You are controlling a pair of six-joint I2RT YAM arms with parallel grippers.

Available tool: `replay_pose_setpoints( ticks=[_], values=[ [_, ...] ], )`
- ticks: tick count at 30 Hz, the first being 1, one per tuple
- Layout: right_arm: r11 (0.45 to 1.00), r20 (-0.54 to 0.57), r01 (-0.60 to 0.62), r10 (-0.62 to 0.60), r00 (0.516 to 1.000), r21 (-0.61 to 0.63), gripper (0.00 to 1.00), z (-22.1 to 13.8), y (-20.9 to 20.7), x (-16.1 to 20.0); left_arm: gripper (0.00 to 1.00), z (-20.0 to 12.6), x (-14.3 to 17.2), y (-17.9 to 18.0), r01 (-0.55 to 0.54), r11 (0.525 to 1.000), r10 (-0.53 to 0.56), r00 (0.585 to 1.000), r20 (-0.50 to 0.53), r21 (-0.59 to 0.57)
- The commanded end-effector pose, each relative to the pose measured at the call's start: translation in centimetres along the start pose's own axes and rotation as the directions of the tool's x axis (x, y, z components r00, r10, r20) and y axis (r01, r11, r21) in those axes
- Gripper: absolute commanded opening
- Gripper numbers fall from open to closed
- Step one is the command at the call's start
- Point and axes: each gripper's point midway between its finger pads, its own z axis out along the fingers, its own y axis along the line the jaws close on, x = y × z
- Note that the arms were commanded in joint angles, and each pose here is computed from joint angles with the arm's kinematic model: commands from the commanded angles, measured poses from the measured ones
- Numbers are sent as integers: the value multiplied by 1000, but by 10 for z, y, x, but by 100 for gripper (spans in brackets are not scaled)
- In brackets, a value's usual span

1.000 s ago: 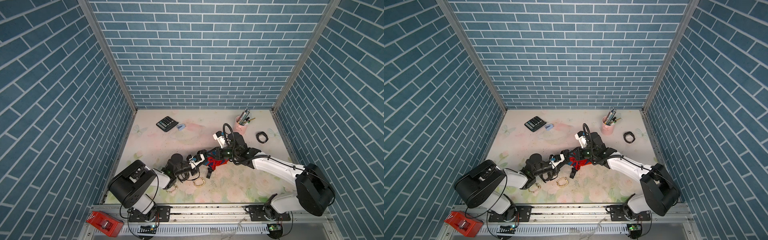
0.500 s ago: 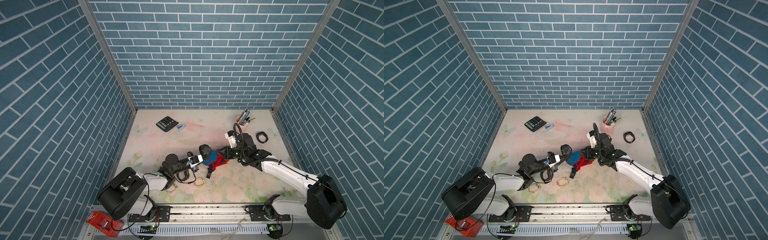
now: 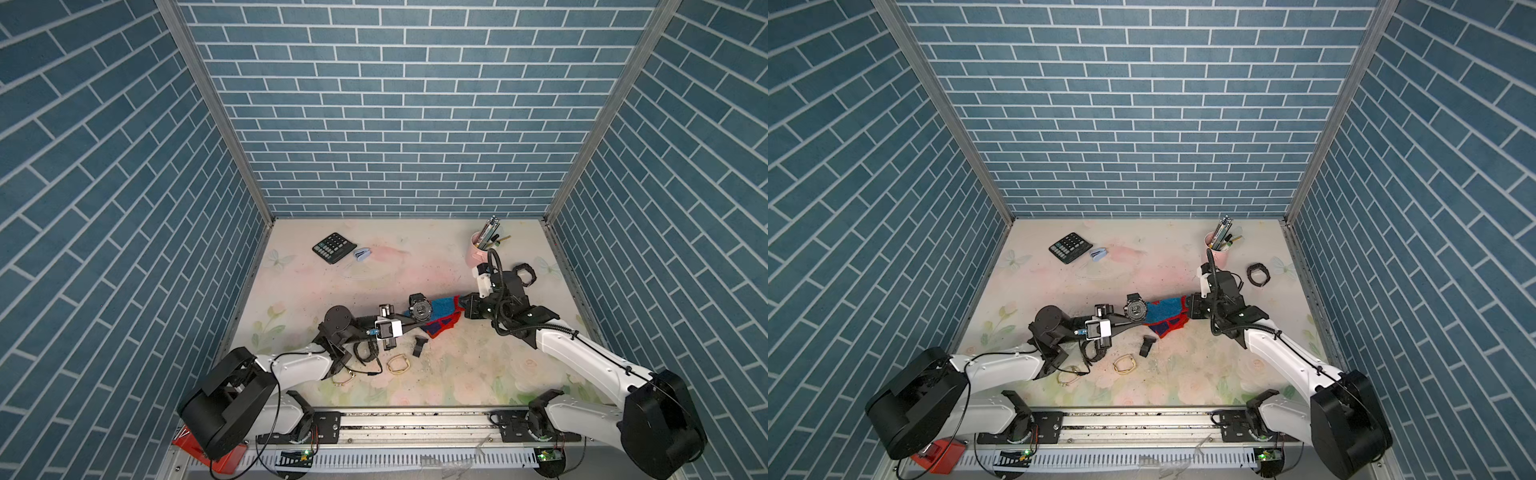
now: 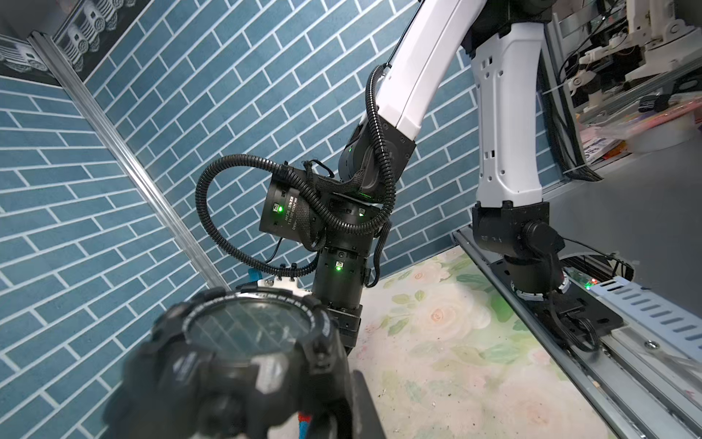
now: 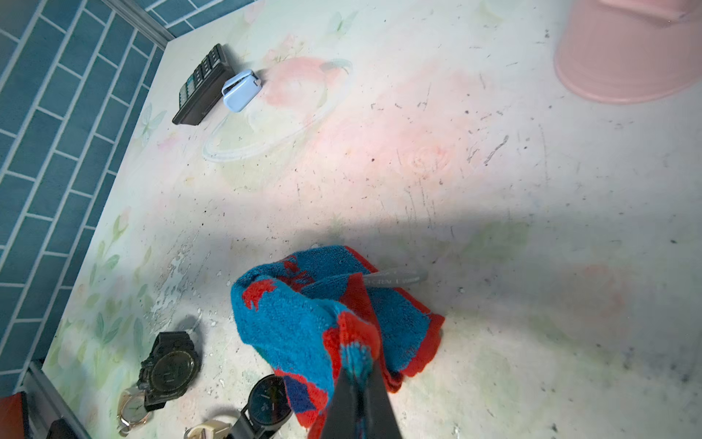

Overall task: Wipe the watch dial
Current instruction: Place the watch at the center of the board.

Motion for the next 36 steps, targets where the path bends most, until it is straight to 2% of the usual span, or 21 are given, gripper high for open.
replay_pose_setpoints(
  ticks=[1,3,5,8,10,12,15,18,22,24,26,28,33,36],
  values=[
    [997,51,38,-42,998,62,0,-8,-13,-8,0,4,-9,5,-9,1000,9,1000,11,19],
    [997,59,30,-34,998,71,0,-9,-16,-8,0,2,-3,15,27,999,-28,999,-33,-32],
    [997,55,29,-32,998,66,0,-10,-15,-7,0,-10,0,35,59,990,-69,995,-72,-131],
    [996,54,43,-47,997,75,0,-11,-18,-5,0,-34,13,60,35,961,-96,972,-214,-274],
    [995,61,44,-49,997,85,0,-11,-21,-4,0,-48,25,71,12,943,-139,922,-362,-332],
    [996,64,44,-49,997,77,0,-9,-20,-5,0,-66,39,87,19,902,-251,835,-490,-430],
    [998,66,36,-39,997,42,0,-4,-15,-5,0,-82,59,94,21,875,-342,734,-587,-485],
    [1000,49,17,-18,999,13,0,3,-11,-3,0,-84,71,100,51,862,-403,675,-618,-505],
    [1000,31,8,-8,999,-16,0,7,-7,0,1,-78,84,115,99,834,-469,645,-603,-543],
    [1000,28,1,-1,1000,-10,0,8,-10,3,1,-76,92,131,142,801,-534,611,-585,-582],
    [1000,22,-9,9,1000,-5,0,9,-12,7,1,-75,107,146,177,767,-593,561,-578,-616],
    [1000,21,-10,10,1000,-7,0,8,-12,10,1,-76,127,156,168,754,-618,508,-599,-635],
    [1000,19,-8,8,1000,15,0,0,-18,17,1,-73,182,168,187,764,-639,360,-680,-618],
    [1000,12,2,-2,1000,4,0,-4,-15,18,3,-65,210,171,215,766,-641,309,-702,-605]
  ],
)
